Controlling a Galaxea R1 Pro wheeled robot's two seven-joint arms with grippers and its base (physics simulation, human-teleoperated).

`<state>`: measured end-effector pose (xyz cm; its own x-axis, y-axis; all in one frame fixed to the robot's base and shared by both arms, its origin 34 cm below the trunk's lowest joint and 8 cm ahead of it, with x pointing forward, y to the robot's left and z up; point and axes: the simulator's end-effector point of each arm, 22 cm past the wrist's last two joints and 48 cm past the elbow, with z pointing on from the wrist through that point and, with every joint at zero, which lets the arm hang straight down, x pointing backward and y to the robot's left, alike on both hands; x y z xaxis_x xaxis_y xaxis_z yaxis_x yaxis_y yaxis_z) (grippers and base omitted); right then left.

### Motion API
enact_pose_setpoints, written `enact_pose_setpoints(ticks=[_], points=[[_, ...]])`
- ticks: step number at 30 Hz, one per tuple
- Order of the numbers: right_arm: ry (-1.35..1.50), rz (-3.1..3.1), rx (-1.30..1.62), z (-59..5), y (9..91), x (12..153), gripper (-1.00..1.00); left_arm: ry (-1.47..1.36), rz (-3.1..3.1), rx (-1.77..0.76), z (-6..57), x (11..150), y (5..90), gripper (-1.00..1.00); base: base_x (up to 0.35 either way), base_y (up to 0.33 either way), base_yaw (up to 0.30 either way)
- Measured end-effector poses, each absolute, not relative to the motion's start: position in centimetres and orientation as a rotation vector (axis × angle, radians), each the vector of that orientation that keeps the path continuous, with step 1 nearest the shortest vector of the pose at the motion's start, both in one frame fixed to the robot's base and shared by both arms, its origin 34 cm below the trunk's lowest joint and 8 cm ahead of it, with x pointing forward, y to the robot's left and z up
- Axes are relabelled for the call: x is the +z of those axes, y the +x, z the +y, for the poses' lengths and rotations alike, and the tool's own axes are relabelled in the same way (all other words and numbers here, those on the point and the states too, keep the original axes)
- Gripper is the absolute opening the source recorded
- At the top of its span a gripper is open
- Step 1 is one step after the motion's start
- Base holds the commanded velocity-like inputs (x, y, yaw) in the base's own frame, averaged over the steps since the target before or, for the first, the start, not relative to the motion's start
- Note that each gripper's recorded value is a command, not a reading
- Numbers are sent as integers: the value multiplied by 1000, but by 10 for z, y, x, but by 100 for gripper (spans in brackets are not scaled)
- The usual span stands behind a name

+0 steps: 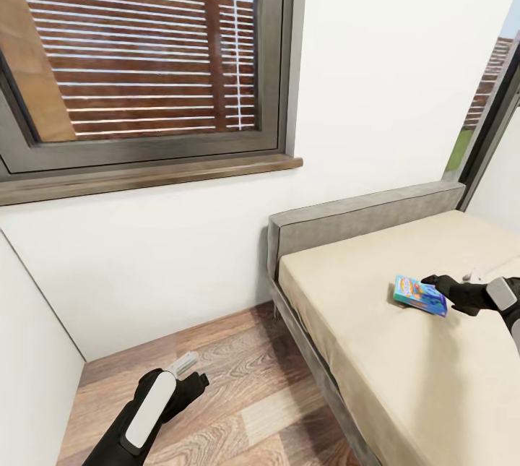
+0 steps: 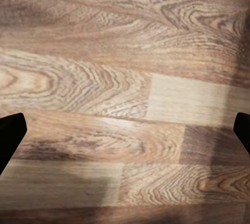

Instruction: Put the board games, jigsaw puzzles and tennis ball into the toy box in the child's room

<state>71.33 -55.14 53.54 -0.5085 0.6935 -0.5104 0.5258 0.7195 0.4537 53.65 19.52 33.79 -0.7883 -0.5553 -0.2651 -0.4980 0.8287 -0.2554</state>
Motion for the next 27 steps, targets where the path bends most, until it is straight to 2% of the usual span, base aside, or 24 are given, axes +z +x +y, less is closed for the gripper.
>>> enact_pose_setpoints(ticks=[5, 16, 27], points=[[916, 2231, 316, -550, 714, 536, 100, -796, 2680, -245, 195, 338, 537, 100, 0, 0, 91], [913, 2233, 324, -548, 714, 538, 100, -795, 2675, -244, 195, 341, 537, 100, 0, 0, 230], [907, 2243, 330, -543, 714, 536, 100, -800, 2670, -237, 197, 341, 538, 100, 0, 0, 44]])
